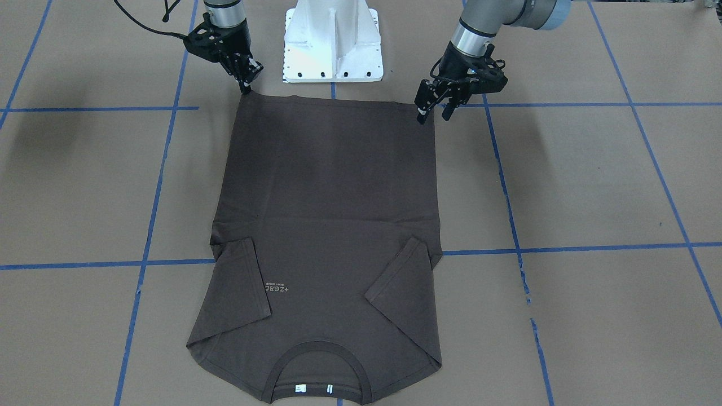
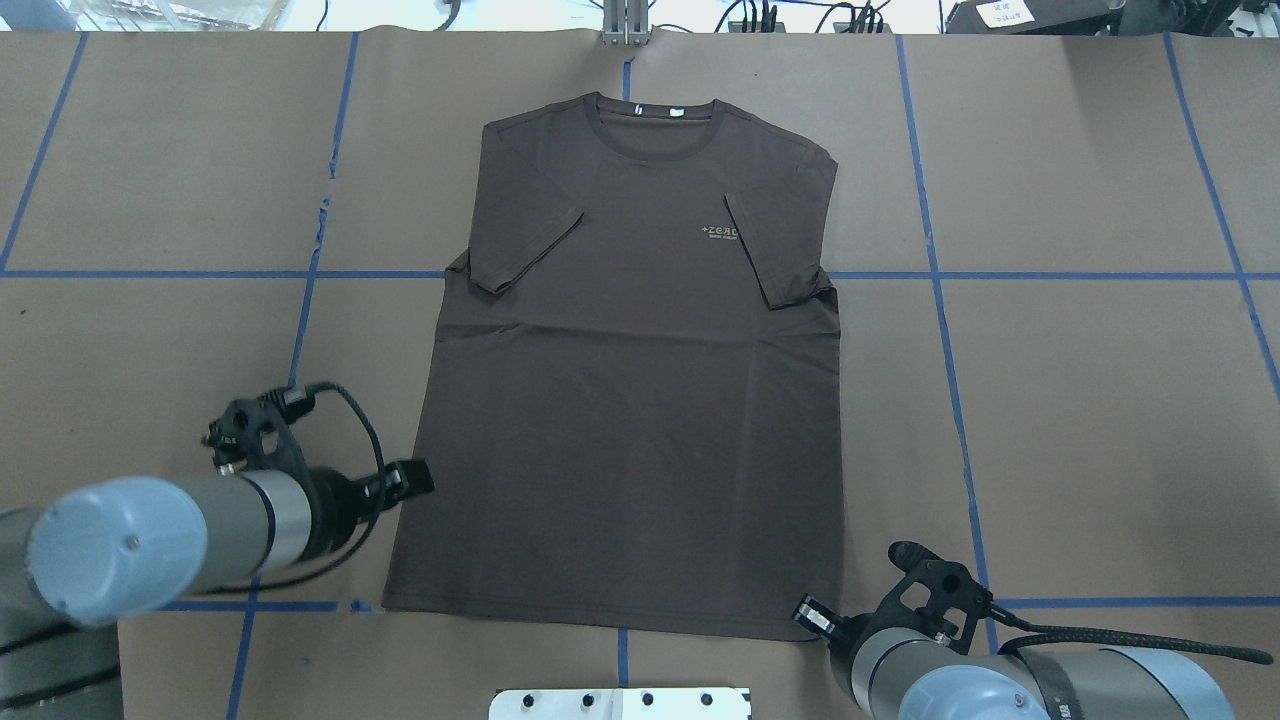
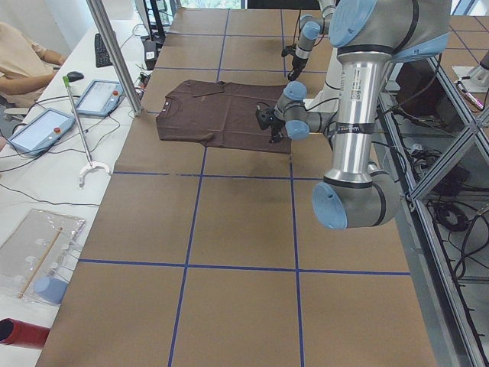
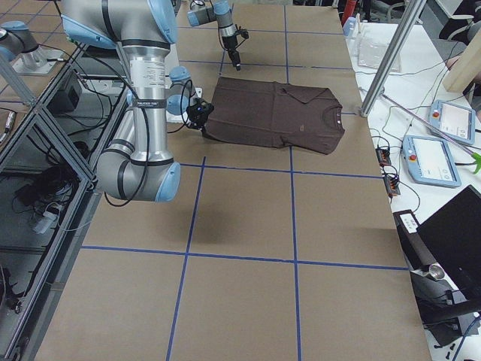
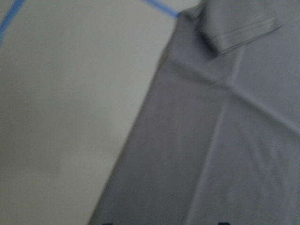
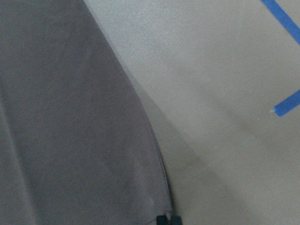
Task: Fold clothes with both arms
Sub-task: 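Move the left gripper to the other hem corner nearest the robot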
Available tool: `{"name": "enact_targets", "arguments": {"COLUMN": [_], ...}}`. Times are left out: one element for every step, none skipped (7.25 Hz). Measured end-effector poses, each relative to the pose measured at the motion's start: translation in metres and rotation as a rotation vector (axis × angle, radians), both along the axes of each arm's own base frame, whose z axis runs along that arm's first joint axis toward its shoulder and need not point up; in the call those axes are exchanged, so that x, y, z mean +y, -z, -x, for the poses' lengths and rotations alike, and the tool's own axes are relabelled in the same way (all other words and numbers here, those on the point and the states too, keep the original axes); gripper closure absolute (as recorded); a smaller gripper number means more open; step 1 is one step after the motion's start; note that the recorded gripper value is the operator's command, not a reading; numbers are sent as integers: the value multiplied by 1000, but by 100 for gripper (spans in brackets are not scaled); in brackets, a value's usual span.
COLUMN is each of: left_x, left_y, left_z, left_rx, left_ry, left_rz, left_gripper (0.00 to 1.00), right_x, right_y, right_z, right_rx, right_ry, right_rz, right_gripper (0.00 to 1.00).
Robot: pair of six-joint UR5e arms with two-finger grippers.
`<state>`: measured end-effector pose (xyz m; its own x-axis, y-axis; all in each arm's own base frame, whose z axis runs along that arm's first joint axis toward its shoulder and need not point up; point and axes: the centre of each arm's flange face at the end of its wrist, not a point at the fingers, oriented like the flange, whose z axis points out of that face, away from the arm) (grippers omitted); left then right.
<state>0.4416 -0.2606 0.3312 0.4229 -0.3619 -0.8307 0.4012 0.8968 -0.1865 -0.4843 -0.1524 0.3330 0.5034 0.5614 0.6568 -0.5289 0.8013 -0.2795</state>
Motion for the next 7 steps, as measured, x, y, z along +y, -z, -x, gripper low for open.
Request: {"name": "enact_targets", "arguments": {"left_x": [20,31,37,41,43,47,51], "left_y": [-10,-19,-26,-30,-29,-28,-28], "left_z": [-12,-21,-29,-34,-37,-39,-41], "left_rx": [-44,-76,-96,-104,-104,-101,-101], "left_ry": [-15,-23,-31,-38,-44,-52,-60], "left_rz": [23,31,34,36,37,38,39], "left_gripper": [26,28,29,31,32,33,33], "right_x": [0,0,0,0,0,0,0], "right_y": [0,-1,-1,-2,-2,-2,-2], "right_z": [0,0,0,0,0,0,0], "right_rx": [0,1,3,3,3,3,3], "right_ry": [0,0,0,0,-1,-1,-2], "right_rz": [0,0,0,0,0,0,0], "right_gripper": [100,100,100,100,100,100,100]}}
